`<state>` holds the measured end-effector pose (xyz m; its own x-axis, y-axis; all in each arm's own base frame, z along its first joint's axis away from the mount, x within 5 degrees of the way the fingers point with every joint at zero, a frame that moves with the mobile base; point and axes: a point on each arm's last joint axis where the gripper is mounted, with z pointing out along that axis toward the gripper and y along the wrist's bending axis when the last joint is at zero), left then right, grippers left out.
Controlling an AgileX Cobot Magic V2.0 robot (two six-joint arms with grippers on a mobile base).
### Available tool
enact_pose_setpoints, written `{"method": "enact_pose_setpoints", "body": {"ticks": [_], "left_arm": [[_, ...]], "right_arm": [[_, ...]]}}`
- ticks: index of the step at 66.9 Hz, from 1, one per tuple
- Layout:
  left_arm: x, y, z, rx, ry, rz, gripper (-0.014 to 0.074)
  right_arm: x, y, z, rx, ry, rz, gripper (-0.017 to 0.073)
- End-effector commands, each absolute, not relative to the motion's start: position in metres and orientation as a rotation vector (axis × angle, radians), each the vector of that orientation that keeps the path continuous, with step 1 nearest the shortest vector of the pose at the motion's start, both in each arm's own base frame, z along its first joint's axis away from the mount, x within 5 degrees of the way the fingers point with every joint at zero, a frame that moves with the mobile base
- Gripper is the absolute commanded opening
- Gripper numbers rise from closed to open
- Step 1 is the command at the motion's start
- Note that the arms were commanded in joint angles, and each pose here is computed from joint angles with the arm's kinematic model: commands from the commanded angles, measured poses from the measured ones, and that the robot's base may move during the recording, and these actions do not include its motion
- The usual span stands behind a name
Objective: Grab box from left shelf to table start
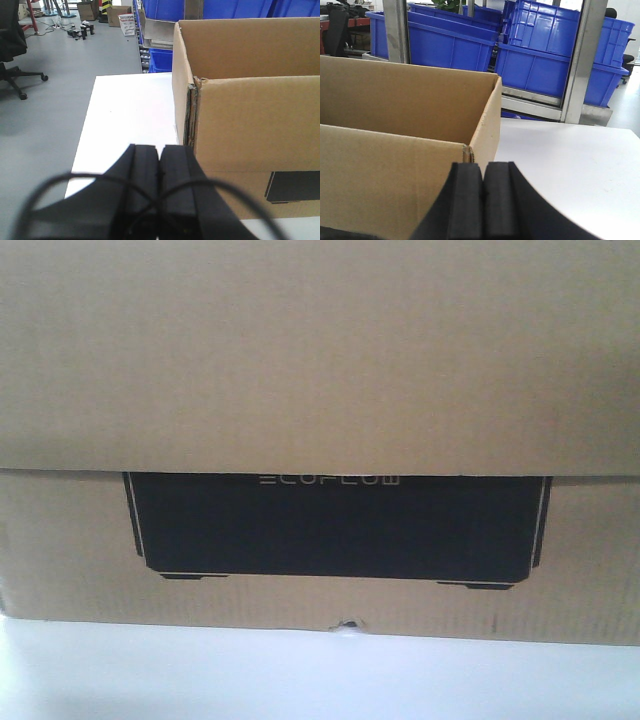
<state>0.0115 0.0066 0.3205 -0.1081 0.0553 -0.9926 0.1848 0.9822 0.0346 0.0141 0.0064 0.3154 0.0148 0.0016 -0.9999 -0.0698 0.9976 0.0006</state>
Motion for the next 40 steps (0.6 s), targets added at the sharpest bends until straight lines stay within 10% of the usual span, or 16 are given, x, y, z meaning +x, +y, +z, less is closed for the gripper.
{"method": "enact_pose_setpoints", "body": {"ticks": [1, 40], "left_arm": [[0.011, 0.006, 0.336, 0.179, 1.574, -0.129, -0.0099], [0.022, -0.005, 0.296, 0.002, 1.532, -0.123, -0.0099]], "right_arm": [[0.013, 0.005, 0.331, -0.049, 1.459, 0.037, 0.0058], [0.013, 0.005, 0.331, -0.049, 1.459, 0.037, 0.0058]]}}
